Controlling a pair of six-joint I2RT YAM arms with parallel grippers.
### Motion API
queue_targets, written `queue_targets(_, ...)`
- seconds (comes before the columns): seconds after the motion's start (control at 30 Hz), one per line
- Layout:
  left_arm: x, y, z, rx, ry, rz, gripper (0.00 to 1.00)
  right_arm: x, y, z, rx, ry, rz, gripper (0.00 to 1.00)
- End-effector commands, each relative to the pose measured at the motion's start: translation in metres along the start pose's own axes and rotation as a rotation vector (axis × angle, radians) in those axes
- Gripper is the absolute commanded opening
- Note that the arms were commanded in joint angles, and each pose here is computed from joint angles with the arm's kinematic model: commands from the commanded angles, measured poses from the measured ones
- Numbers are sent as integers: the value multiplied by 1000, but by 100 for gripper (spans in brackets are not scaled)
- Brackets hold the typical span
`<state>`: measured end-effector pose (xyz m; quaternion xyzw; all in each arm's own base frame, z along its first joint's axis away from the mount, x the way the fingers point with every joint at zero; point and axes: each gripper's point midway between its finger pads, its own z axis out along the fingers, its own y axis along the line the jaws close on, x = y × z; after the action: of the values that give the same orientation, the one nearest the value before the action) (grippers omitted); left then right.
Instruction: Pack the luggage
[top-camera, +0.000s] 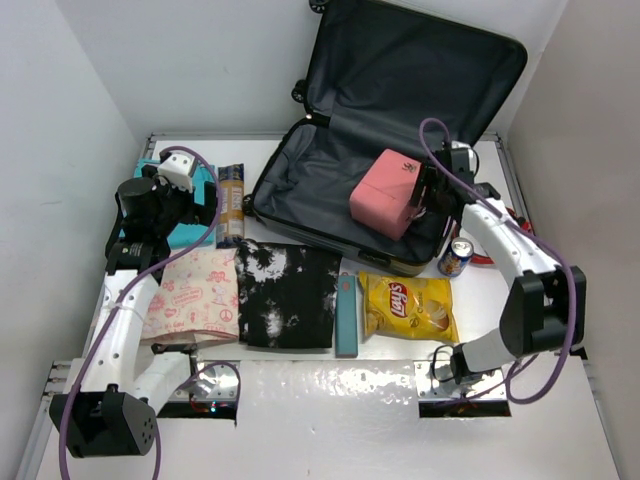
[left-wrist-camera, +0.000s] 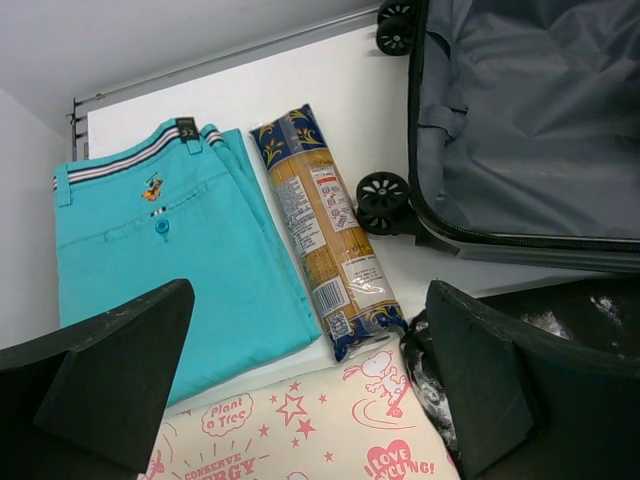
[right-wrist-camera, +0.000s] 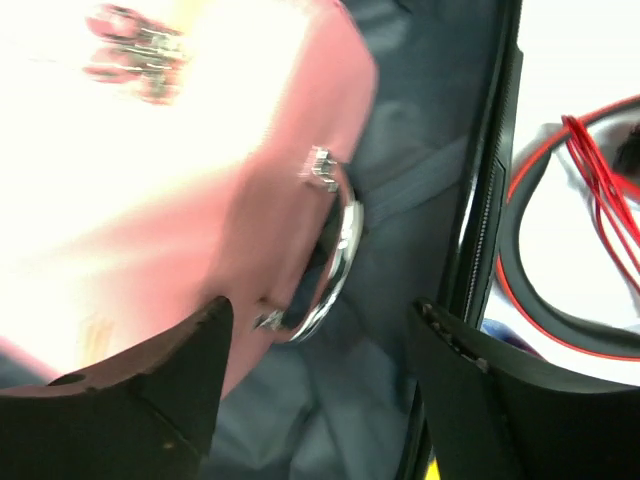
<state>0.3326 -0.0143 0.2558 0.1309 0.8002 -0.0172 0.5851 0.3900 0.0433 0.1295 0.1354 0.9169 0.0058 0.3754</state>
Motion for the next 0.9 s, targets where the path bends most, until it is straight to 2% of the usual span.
queue_targets(0.0, -16, -3, -3, 10, -65, 14, 100, -26, 20, -34, -120, -24, -55, 71)
queue_targets(0.13, -15, -4, -3, 15, -63, 17, 100, -23, 21, -41, -109, -4, 77, 81)
queue_targets(0.27, -15, -5, -2, 25, -61, 14, 100, -25, 28, -32, -81, 14, 258, 99)
queue_targets(0.47, -16, -5, -6, 18, -61, 21, 100, -25, 9, -17, 98, 46, 349, 99)
queue_targets(0.6, -11, -6, -7, 19, -46, 14, 100, -19, 21, -5, 44, 62, 359, 99)
queue_targets(0.87, -13, -5, -8, 16, -51, 15, 100, -11, 23, 22, 60, 78, 342, 99)
